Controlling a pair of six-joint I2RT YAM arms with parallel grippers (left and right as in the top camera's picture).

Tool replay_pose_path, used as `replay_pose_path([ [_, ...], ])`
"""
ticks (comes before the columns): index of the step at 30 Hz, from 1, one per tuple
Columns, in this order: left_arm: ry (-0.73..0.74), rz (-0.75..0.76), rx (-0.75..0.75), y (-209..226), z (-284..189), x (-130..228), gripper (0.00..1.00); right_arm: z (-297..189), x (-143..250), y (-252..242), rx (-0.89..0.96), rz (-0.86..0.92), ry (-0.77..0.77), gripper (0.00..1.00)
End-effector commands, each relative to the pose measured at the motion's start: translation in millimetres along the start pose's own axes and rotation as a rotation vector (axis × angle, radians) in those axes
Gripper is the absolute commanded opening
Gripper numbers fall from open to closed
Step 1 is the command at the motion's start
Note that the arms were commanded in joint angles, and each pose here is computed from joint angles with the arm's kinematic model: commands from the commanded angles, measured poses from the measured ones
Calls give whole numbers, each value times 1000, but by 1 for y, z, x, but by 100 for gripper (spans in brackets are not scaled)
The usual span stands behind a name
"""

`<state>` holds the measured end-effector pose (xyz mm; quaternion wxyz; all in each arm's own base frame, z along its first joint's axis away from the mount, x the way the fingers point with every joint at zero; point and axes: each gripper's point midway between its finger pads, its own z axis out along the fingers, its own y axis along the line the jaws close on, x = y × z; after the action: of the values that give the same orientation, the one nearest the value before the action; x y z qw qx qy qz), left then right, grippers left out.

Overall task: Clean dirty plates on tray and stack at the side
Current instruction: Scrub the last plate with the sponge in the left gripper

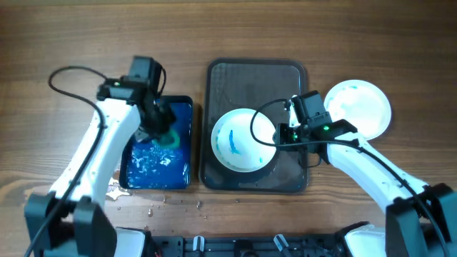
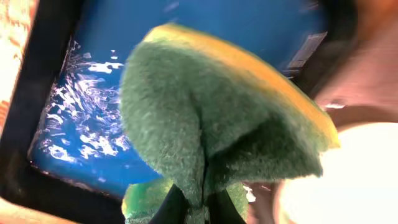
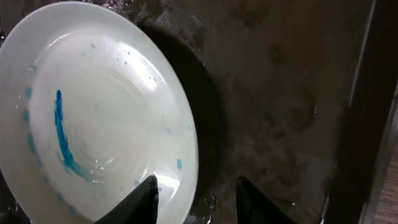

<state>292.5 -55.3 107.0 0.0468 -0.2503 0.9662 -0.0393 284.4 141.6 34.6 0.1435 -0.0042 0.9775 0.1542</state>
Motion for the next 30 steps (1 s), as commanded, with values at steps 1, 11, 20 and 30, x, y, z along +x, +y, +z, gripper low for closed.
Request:
replay_pose_path([
  [1,-58,103,148,-40,-37,1,4,25,7,-7,24,-15,49,41],
  [11,-48,258,274,-157,9,59,4,58,21,0,-52,53,138,4],
  [20,56,155,-88,-118,131,72,4,57,25,-1,-45,57,155,4],
  [30,102,191,-125,-96,131,60,4,57,25,-2,-44,58,157,4],
])
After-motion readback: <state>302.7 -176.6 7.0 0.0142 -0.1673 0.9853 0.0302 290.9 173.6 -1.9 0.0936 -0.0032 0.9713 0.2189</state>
